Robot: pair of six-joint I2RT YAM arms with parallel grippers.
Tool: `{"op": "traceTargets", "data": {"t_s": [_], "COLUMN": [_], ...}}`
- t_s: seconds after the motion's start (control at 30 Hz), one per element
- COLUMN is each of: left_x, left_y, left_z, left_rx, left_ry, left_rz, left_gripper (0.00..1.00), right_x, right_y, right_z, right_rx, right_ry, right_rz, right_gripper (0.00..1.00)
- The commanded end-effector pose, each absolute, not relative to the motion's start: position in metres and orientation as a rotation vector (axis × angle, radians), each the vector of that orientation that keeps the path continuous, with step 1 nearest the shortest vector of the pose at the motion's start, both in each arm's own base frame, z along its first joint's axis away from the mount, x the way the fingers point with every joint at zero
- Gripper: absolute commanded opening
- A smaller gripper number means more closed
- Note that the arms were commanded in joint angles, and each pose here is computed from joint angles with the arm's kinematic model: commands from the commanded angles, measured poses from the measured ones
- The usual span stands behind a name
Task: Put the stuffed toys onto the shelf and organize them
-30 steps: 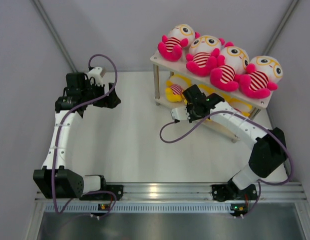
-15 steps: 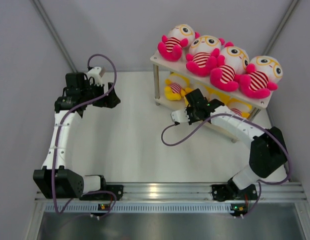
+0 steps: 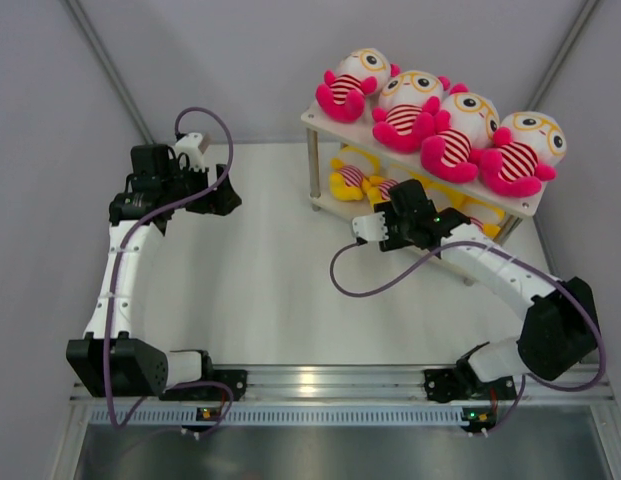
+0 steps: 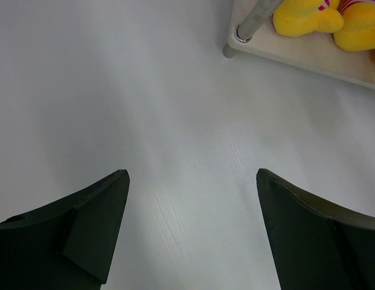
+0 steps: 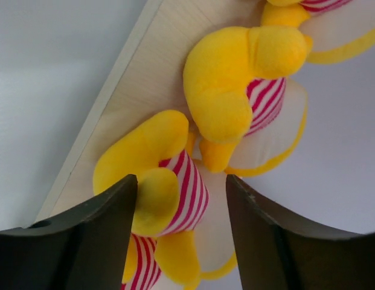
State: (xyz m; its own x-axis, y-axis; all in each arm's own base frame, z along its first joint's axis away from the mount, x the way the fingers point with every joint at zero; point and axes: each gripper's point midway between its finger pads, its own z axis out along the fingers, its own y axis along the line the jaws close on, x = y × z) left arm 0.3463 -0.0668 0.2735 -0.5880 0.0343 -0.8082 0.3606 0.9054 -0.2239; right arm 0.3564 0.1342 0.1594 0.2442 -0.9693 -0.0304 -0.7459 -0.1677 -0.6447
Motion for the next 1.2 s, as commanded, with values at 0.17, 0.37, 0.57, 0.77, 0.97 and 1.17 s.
{"op": "traceTargets", "data": {"t_s": [0.17,0.37,0.57,0.77,0.97,1.17], "left_x": [0.348,0.345,0.342,0.342,0.342,0.342], "left_y": [-0.072,-0.075,-0.076,-0.077,-0.077,-0.077], "left_z": [0.29,0.29,0.288,0.289,0.289,0.287], "left_rx": [0.298,0.311,0.325,0.328,0.33,0.334], "left_ry": [2.119,2.117,2.115,2.112,2.112,2.115], "left_rz": [-0.494,-0.517,-0.522,-0.527,-0.526,-0.525], "left_gripper": [0.92,0.92,0.92,0.92,0.92,0.92], "right_x": [0.33,0.343,0.362,0.383,0.375,0.373], "right_y": [0.175,0.191,0.172,0.16,0.152,0.153], "right_z": [0.213,0.217,0.17,0.165,0.153,0.171], "right_rx": [-1.65,-1.227,-1.302,-1.374,-1.422,-1.38], "right_ry": [1.571,1.811,1.997,2.018,2.065,2.055], "right_rz": [-0.386,-0.271,-0.552,-0.849,-0.899,-0.913], "right_gripper": [0.72,0.84,0.84,0.84,0.81,0.78]}}
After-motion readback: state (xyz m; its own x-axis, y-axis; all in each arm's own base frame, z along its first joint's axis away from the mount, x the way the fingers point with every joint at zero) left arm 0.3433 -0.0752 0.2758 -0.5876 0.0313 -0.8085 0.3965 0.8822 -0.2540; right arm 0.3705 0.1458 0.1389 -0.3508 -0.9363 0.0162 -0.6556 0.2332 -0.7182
